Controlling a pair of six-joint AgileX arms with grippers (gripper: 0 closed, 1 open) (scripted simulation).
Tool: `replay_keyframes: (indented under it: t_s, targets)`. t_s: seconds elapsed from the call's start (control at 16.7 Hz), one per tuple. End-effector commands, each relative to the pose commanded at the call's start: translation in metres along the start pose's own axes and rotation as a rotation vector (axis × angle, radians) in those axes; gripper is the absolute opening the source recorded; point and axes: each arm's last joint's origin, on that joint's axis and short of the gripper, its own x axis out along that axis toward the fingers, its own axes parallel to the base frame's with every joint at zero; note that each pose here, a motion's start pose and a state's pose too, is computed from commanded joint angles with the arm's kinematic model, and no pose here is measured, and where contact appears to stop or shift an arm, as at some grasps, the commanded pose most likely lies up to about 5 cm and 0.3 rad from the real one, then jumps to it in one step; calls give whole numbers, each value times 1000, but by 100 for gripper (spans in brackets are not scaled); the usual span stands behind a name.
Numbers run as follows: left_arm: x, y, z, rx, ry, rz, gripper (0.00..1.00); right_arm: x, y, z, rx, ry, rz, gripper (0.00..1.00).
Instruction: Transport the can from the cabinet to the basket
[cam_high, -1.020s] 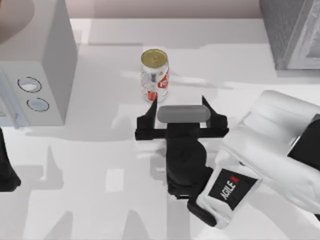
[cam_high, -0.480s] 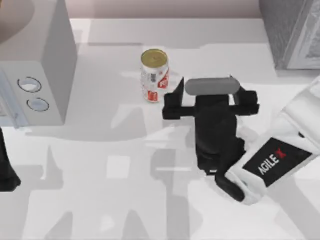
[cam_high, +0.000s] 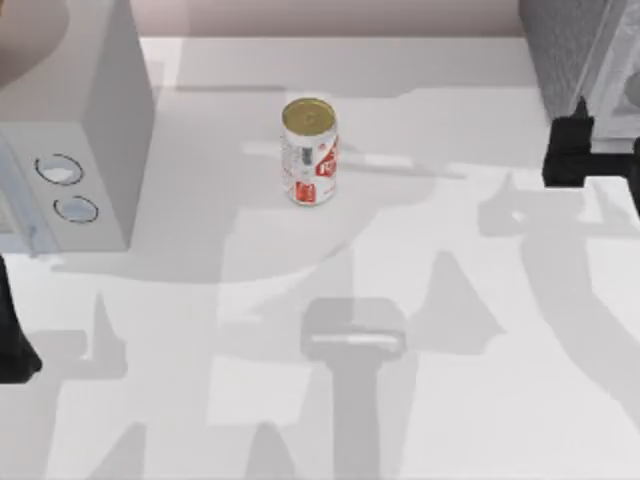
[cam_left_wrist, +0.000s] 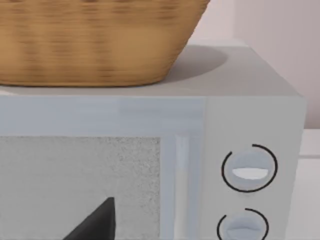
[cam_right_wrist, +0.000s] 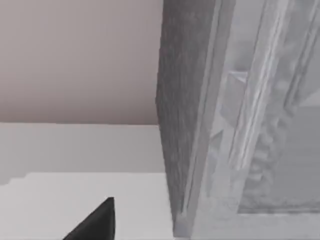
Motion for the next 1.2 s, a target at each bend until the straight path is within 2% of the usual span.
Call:
replay_keyframes:
  t_s: [0.24,0.48,0.84,1.2]
  targets:
    - [0,0,0,0,0,0,100,-69,-65,7,45,-43,6,100]
    - [0,0,0,0,0,0,100,-119,-92,-20,69,-107,35,100]
    - [0,0,0,0,0,0,100,-141,-99,-57,70,-164,91,100]
    - [0,0,0,0,0,0,100,-142,-99,-63,69,-174,102,100]
